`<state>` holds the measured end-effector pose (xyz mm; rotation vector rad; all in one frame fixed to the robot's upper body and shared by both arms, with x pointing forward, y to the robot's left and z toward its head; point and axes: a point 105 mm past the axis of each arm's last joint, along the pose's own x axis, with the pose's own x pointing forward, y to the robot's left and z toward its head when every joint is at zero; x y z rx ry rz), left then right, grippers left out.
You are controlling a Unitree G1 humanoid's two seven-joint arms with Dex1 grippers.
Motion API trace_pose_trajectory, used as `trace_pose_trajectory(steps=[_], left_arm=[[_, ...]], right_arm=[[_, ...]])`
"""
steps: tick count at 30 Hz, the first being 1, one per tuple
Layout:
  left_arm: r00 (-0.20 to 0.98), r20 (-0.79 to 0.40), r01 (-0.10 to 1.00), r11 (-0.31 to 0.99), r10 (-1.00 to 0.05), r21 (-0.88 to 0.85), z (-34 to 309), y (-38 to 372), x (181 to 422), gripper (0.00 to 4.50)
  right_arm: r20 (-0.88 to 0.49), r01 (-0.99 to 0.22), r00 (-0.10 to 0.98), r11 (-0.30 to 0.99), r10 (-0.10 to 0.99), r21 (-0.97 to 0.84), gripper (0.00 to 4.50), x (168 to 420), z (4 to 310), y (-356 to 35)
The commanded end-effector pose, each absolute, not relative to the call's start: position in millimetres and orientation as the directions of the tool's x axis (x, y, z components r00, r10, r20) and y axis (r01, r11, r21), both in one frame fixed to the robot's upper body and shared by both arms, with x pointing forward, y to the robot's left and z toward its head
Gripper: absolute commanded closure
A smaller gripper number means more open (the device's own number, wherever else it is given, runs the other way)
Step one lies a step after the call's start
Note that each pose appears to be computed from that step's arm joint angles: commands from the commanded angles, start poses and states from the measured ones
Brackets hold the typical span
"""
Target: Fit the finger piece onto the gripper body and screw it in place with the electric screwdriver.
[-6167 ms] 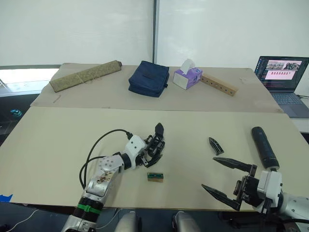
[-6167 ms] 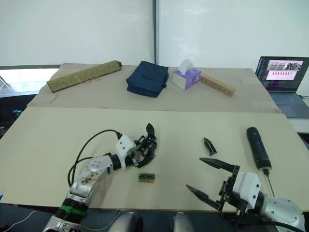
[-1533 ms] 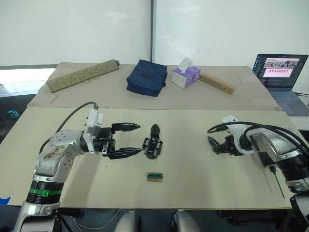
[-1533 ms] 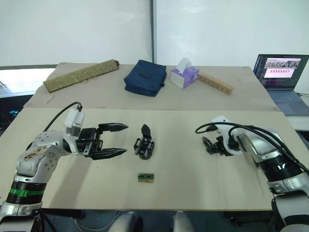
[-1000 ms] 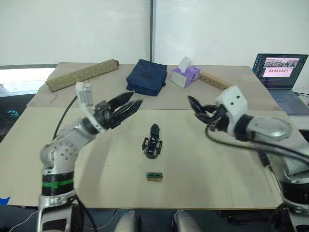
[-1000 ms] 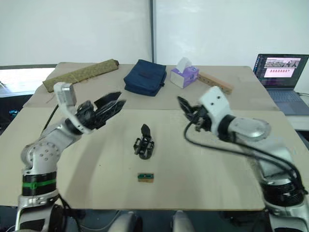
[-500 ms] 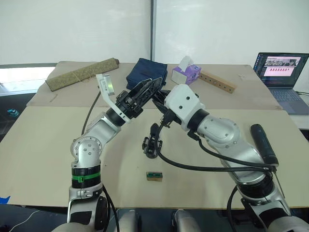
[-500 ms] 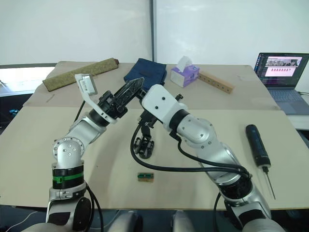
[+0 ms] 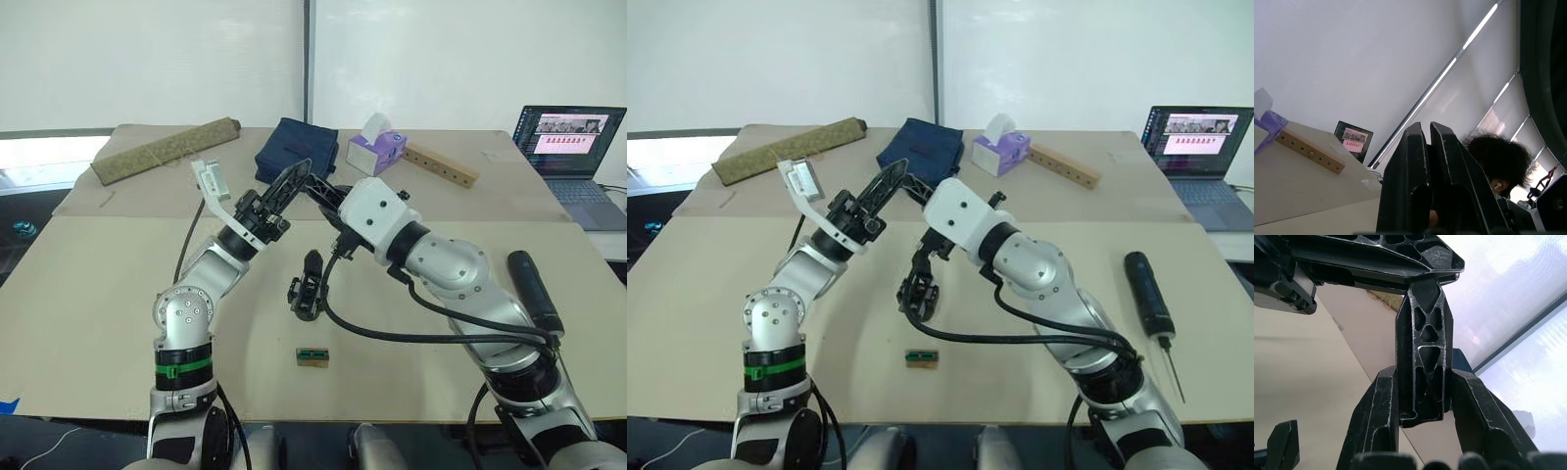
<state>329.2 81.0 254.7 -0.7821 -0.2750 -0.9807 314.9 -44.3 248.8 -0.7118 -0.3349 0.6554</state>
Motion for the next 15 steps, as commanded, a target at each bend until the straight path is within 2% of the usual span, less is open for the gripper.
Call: trace_pose_trajectory(steps=[1, 2, 5, 9, 11, 15], left_arm=[[0.513, 0.59, 0.852, 0.287, -0.623, -0.438, 269, 77, 323, 4.5], [0.519, 0.6, 0.849, 0.285, -0.609, -0.446, 271, 79, 325, 4.5], [0.495, 0.628, 0.864, 0.261, -0.601, -0.432, 280, 84, 329, 4.5], [0.425, 0.615, 0.899, 0.229, -0.664, -0.374, 285, 87, 334, 4.5], [0.383, 0.601, 0.916, 0.202, -0.701, -0.348, 287, 89, 336, 4.5], [0.24, 0.526, 0.95, 0.087, -0.816, -0.299, 286, 85, 328, 4.5]], right_arm=[[0.16, -0.385, 0.735, 0.599, 0.659, -0.702, 2.84, 309, 270, -49], [0.165, -0.377, 0.734, 0.597, 0.659, -0.708, 2.32, 308, 272, -52], [0.132, -0.391, 0.749, 0.594, 0.65, -0.703, 1.19, 312, 275, -69], [0.018, -0.601, 0.649, 0.528, 0.76, -0.6, 0.02, 301, 279, -90], [-0.09, -0.741, 0.533, 0.412, 0.842, -0.531, 0.02, 285, 276, -103], [-0.157, -0.846, 0.462, 0.381, 0.873, -0.373, 0.02, 276, 279, -122]])
